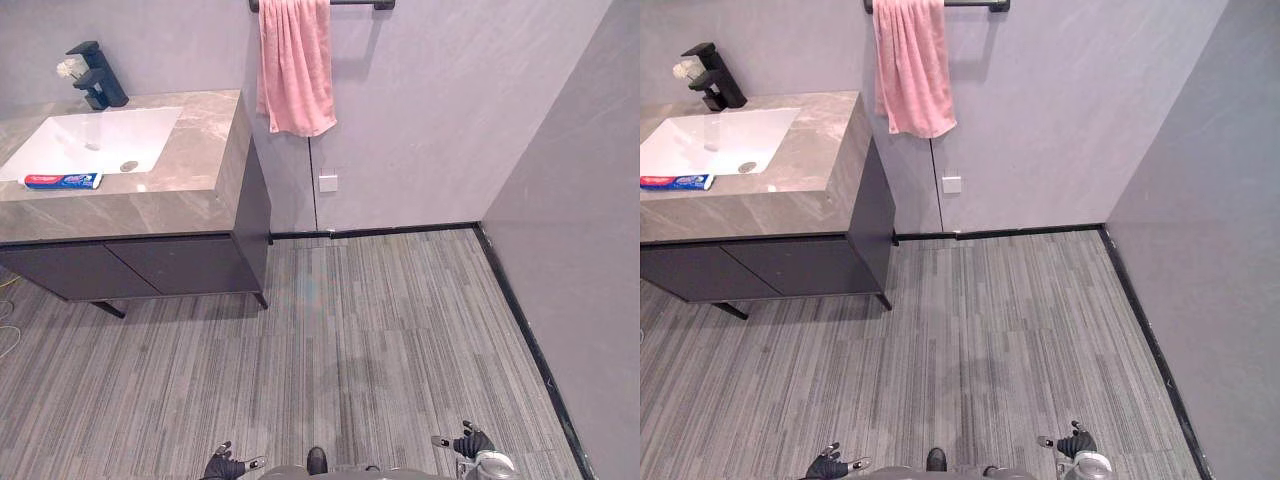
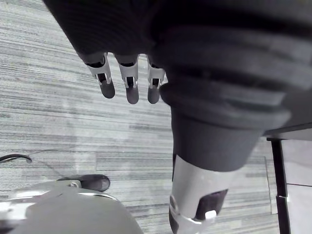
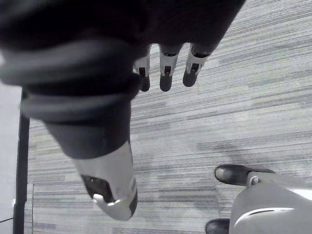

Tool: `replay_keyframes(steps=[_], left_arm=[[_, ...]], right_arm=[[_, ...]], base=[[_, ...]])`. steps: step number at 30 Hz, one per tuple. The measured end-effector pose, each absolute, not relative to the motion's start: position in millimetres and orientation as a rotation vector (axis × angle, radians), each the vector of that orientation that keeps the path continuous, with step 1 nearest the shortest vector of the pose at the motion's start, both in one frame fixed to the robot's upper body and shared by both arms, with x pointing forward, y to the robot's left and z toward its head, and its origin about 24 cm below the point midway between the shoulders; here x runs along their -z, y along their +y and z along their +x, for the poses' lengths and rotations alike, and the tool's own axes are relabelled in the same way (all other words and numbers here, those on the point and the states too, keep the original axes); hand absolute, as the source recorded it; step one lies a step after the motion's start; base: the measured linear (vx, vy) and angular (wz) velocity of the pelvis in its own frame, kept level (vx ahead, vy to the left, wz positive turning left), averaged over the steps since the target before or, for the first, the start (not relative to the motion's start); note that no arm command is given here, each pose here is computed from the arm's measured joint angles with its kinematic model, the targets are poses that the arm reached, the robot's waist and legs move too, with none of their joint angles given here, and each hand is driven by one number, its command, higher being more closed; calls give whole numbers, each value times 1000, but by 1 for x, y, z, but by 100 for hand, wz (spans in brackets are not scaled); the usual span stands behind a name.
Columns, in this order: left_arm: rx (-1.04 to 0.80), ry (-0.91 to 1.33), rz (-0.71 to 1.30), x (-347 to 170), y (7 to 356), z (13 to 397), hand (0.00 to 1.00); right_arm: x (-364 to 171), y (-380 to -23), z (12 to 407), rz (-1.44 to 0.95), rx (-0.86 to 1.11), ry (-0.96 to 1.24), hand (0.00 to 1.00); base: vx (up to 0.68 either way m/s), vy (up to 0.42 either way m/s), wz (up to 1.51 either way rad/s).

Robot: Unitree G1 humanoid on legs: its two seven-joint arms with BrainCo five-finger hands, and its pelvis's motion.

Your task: Organize washtable

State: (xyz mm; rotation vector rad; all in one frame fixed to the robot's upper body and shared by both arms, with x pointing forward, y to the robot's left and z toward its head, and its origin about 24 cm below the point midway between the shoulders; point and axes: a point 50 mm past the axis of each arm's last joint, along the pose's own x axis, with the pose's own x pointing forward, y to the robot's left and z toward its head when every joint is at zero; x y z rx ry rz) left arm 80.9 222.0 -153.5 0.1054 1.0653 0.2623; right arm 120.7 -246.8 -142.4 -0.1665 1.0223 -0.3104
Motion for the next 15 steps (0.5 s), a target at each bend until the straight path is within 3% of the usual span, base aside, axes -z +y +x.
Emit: replay_keyframes(steps=[4,15], left_arm=[[-278,1032,151,147,239,85,0],[-271,1020,153,146,238,88,0]], right_arm=[[134,-262,130,-215,322,987,0],[133,-262,133,-238,307,980,0]], base=[[0,0,0],[-22,-12,-4]])
